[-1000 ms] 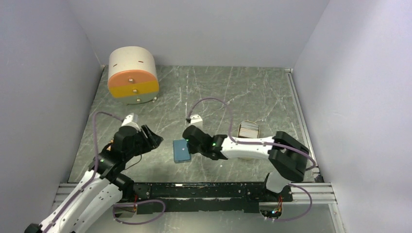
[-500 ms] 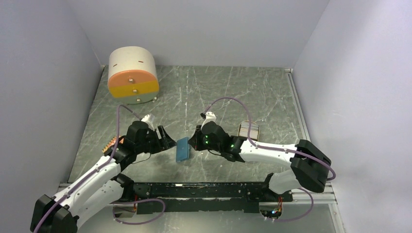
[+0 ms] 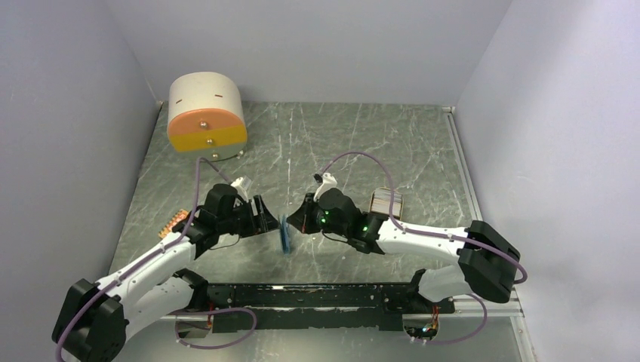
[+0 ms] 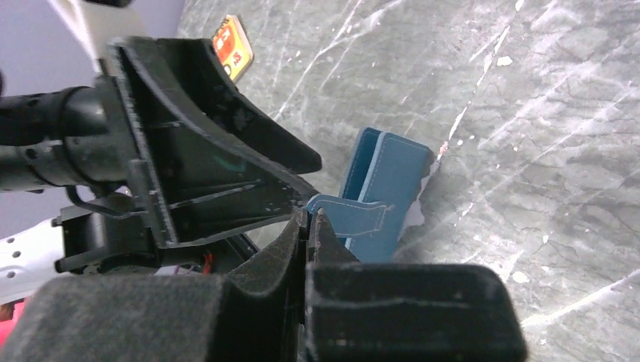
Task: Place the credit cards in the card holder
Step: Open the card holder at the center of the board.
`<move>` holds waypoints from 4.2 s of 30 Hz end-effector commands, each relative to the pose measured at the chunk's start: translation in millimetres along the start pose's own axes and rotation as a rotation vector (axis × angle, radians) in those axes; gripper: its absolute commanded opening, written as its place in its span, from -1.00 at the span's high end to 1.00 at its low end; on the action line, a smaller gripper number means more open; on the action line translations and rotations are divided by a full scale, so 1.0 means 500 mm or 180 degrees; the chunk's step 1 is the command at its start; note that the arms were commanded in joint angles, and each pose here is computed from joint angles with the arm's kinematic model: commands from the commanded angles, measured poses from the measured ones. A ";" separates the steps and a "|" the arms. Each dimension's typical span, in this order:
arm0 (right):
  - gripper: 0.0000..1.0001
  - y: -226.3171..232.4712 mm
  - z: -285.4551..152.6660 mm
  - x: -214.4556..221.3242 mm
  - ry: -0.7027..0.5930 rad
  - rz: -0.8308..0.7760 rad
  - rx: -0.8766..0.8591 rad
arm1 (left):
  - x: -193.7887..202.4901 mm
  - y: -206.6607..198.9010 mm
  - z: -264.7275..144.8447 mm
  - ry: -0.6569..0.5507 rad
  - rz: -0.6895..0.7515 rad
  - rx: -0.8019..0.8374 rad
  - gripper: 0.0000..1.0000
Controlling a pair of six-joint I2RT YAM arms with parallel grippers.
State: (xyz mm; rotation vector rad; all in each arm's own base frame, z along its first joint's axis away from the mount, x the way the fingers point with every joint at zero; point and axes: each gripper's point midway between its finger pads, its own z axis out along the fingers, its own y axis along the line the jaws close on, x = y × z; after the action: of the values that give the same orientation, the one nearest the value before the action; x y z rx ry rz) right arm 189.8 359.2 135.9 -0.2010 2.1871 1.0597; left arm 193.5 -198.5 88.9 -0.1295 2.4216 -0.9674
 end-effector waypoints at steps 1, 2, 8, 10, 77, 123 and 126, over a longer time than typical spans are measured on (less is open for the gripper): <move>1.00 0.019 -0.010 -0.030 -0.0159 0.0108 -0.0089 | 0.000 -0.010 0.004 0.0080 0.0116 0.0049 -0.39; 1.00 0.016 -0.010 -0.030 -0.0155 0.0116 -0.0056 | -0.001 -0.012 0.004 0.0077 0.0124 0.0069 -0.40; 1.00 -0.019 -0.011 -0.013 -0.0105 0.0174 0.0146 | 0.004 -0.009 0.014 0.0059 0.0105 0.0126 -0.42; 1.00 -0.035 -0.015 -0.011 -0.0118 0.0226 0.0181 | 0.011 -0.001 0.019 0.0099 0.0105 0.0105 -0.42; -0.03 -0.128 -0.089 0.030 0.0437 0.0056 0.1032 | 0.026 0.019 0.045 0.0293 0.0386 0.0071 0.82; -0.54 -0.137 0.036 0.141 0.0573 0.0396 0.0657 | 0.059 0.064 0.050 0.0363 0.0149 -0.0148 0.82; -0.53 -0.108 0.032 0.134 0.0521 0.0558 0.0315 | 0.060 0.064 0.052 0.0363 0.0145 -0.0137 0.82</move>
State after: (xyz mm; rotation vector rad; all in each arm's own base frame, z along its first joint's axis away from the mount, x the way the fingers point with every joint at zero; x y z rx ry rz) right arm 174.8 334.4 40.0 -0.0922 2.4790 0.8697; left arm 186.2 -198.7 45.0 -0.0290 2.5329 -0.9220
